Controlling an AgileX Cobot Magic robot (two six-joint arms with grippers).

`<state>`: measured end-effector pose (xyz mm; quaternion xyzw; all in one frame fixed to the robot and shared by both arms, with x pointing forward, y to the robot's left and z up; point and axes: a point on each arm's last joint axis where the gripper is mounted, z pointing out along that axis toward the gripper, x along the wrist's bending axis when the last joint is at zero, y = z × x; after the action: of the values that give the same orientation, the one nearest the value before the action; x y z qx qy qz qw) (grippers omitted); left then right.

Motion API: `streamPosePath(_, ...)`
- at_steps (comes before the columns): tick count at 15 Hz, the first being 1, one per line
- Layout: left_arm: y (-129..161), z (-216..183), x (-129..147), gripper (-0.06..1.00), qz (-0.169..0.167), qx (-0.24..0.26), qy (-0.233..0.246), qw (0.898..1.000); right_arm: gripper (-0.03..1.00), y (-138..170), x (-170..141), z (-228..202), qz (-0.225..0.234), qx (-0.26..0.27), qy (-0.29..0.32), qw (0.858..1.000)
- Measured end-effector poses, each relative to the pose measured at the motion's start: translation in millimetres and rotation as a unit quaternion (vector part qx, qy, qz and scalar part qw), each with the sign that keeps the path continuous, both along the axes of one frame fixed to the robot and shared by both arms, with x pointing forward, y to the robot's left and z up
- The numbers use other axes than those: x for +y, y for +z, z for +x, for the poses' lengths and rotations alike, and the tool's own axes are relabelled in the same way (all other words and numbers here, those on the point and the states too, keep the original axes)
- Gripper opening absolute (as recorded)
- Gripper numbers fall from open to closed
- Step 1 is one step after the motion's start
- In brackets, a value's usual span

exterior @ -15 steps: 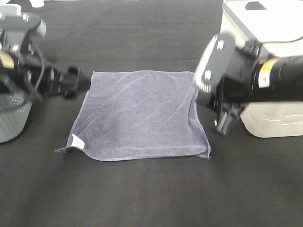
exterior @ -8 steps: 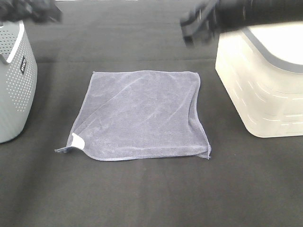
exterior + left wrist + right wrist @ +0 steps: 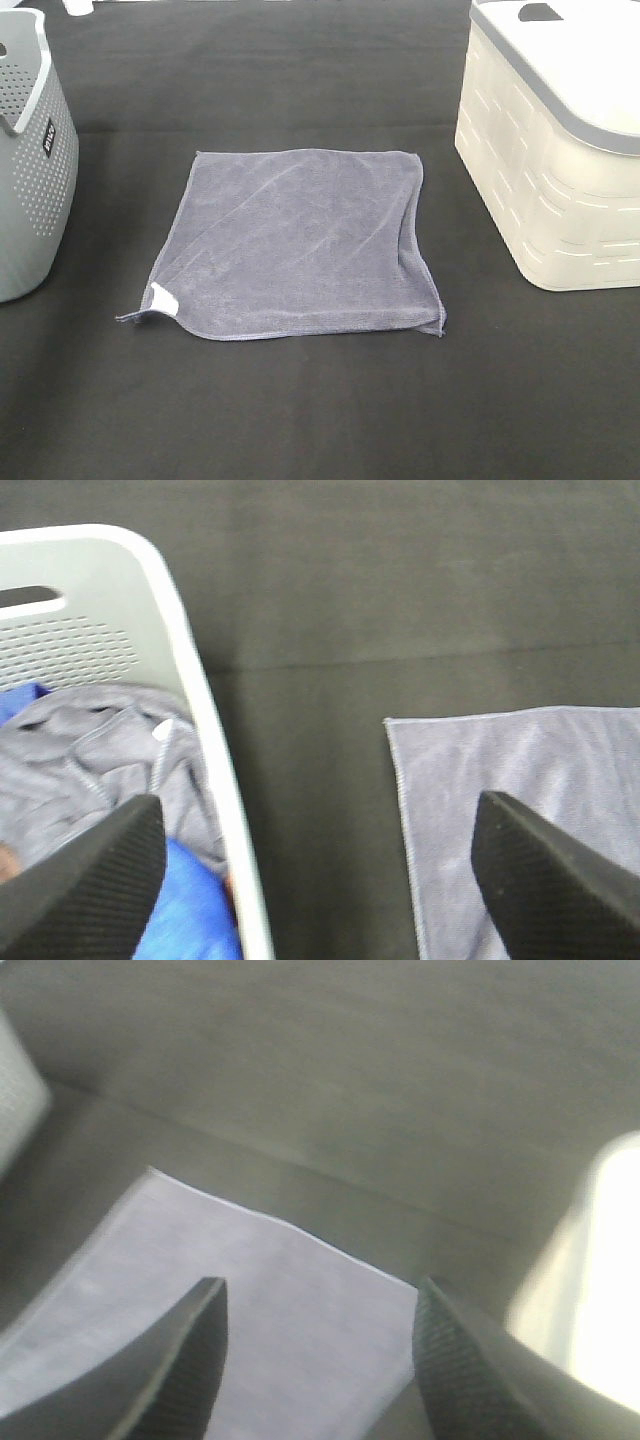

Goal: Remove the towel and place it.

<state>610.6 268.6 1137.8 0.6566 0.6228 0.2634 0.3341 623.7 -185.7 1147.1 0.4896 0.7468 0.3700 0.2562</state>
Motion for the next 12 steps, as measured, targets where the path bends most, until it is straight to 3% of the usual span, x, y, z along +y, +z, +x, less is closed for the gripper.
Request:
streamPosePath(3, 19.5, 0.1, 12.0, 0.78, 0.008, 0.022, 0.008, 1.0, 0.56, 15.4, -9.8, 14.4, -0.078, 0.042, -0.041, 0.995)
streamPosePath(5, 31.2, -2.6, 12.0, 0.78, 0.011, 0.026, 0.005, 1.0, 0.56, 22.7, -13.1, 16.9, -0.103, 0.061, -0.052, 0.992)
streamPosePath(9, 59.4, -11.5, 13.0, 0.77, 0.021, 0.031, 0.001, 0.999, 0.56, 33.4, -17.9, 9.2, -0.121, 0.099, -0.062, 0.986)
streamPosePath(12, 53.1, -22.8, 14.9, 0.77, 0.032, 0.106, 0.003, 0.994, 0.58, 34.2, -19.3, 6.4, -0.126, 0.107, -0.064, 0.984)
